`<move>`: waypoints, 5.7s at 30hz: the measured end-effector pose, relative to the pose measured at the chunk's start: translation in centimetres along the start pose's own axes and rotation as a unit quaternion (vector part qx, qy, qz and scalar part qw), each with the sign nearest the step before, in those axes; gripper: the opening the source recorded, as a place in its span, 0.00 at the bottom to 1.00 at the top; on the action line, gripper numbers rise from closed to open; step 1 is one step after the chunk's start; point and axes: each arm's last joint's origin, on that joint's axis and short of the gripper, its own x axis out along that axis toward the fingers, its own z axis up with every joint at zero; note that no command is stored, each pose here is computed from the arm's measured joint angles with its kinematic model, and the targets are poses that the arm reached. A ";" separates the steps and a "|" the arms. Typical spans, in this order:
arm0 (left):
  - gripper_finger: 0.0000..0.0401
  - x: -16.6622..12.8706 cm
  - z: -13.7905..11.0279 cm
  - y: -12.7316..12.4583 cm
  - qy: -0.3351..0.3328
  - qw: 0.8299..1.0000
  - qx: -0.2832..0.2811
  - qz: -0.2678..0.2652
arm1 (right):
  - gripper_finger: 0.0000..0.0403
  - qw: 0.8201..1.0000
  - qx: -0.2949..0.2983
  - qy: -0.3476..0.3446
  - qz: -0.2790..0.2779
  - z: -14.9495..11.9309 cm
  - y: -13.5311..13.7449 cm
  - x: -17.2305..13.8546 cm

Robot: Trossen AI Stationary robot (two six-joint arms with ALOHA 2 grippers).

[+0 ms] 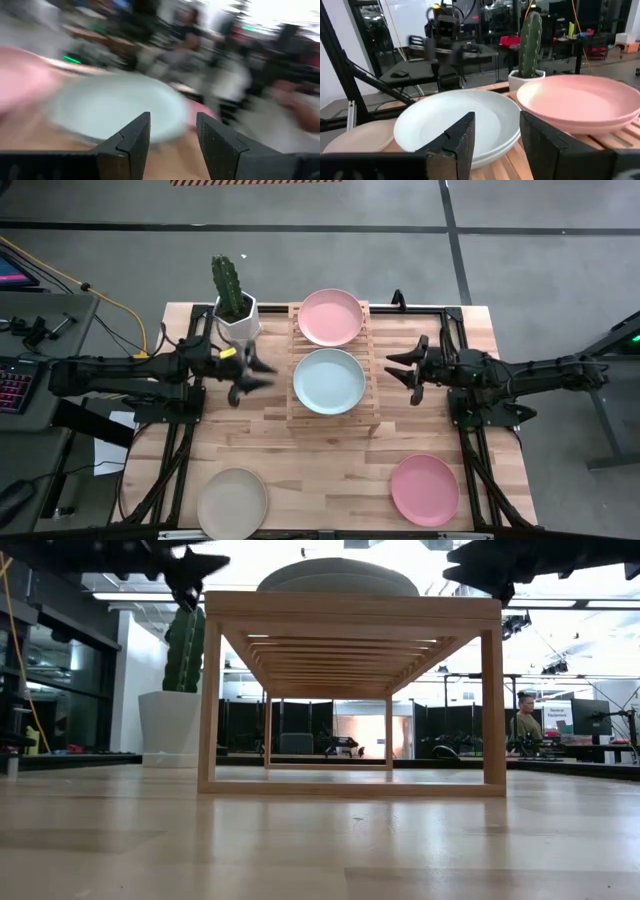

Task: Place and stack plates onto a shelf
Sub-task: Stack the gray plate on top of the blue plate on the shelf, then stack the pink plate on top of the light pink plate on the shelf

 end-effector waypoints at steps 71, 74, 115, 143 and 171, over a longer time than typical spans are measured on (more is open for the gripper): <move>0.01 6.0 -12.0 -11.1 0.479 0.855 0.094 -0.174 | 0.34 0.997 0.010 0.074 -0.010 -1.4 -0.2 -0.1; 0.00 5.2 -9.5 -10.5 0.445 0.879 0.060 -0.159 | 0.34 0.997 0.009 0.080 -0.011 -1.5 -0.2 -0.1; 0.01 12.0 10.3 6.5 0.249 0.941 0.004 0.228 | 0.34 0.989 0.005 0.136 -0.062 -2.7 -1.1 -0.3; 0.43 8.2 14.6 3.6 0.194 0.958 0.088 0.193 | 0.34 0.990 0.042 0.119 -0.063 -2.4 -1.0 -0.2; 0.42 0.6 -1.1 0.5 -0.136 0.986 0.093 0.025 | 0.34 0.747 0.298 0.594 0.011 -8.5 6.2 -1.7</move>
